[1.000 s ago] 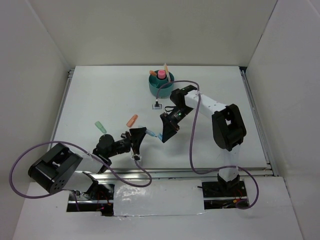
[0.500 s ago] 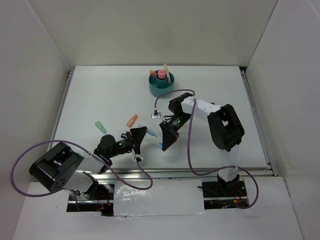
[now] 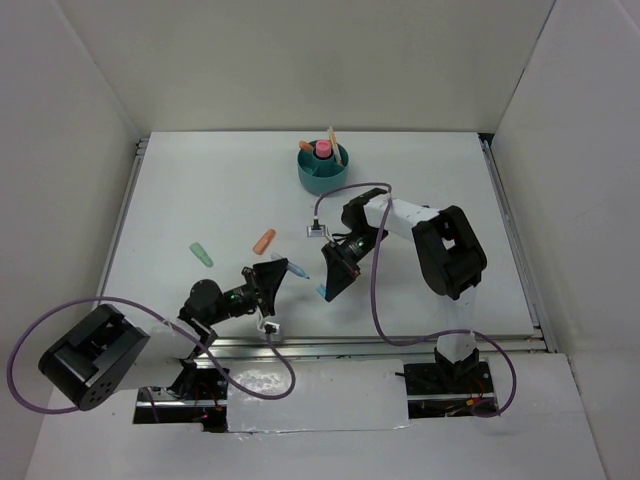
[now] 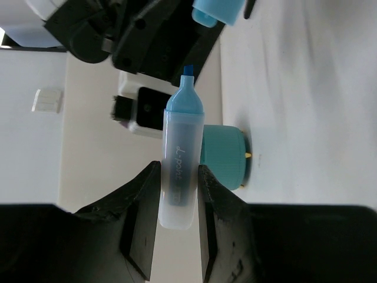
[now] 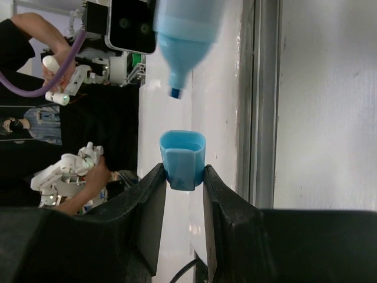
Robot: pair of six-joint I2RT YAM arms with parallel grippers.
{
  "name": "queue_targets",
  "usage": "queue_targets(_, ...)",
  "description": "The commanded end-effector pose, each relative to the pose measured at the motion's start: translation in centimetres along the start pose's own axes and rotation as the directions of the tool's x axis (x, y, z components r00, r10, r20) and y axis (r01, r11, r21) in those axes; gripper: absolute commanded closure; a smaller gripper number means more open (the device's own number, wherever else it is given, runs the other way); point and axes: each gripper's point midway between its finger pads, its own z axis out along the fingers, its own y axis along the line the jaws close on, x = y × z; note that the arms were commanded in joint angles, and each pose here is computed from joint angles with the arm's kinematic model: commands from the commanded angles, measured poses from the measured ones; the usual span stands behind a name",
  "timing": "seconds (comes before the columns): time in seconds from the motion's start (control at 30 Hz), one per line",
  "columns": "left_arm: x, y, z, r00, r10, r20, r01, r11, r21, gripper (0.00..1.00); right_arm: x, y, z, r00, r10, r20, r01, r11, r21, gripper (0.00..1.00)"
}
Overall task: Sort the stationery into containers
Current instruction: Close the pen cap on the pen.
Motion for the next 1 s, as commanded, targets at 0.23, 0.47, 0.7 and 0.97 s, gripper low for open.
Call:
queue_targets(0.23,-4.8,12.0,-3.3,0.966,0.257,0.035,-0.219,0.881,-0.42,1.0,0.2,1.6,0.8,0.996,0.093,-0.01,-0.093,0.993,-0.069,0.99)
queue_targets(0.47,-4.8,11.1,-3.2,0.973,0.227,0.045,-0.194,0.907,-0.374,1.0,0.7,2.0,1.3,0.996,0.073,-0.043,-0.076,0.995,-0.063,0.99)
queue_targets(0.7,-4.1,10.5,-2.9,0.975,0.219,0.033,-0.193,0.912,-0.362,1.0,1.3,2.4,1.5,0.996,0.071,-0.06,-0.075,0.996,-0.057,0.99)
queue_targets(0.97,-3.8,9.7,-2.5,0.973,0.229,0.039,-0.2,0.911,-0.361,1.0,1.0,2.8,1.2,0.997,0.046,-0.066,-0.049,0.998,-0.039,0.99)
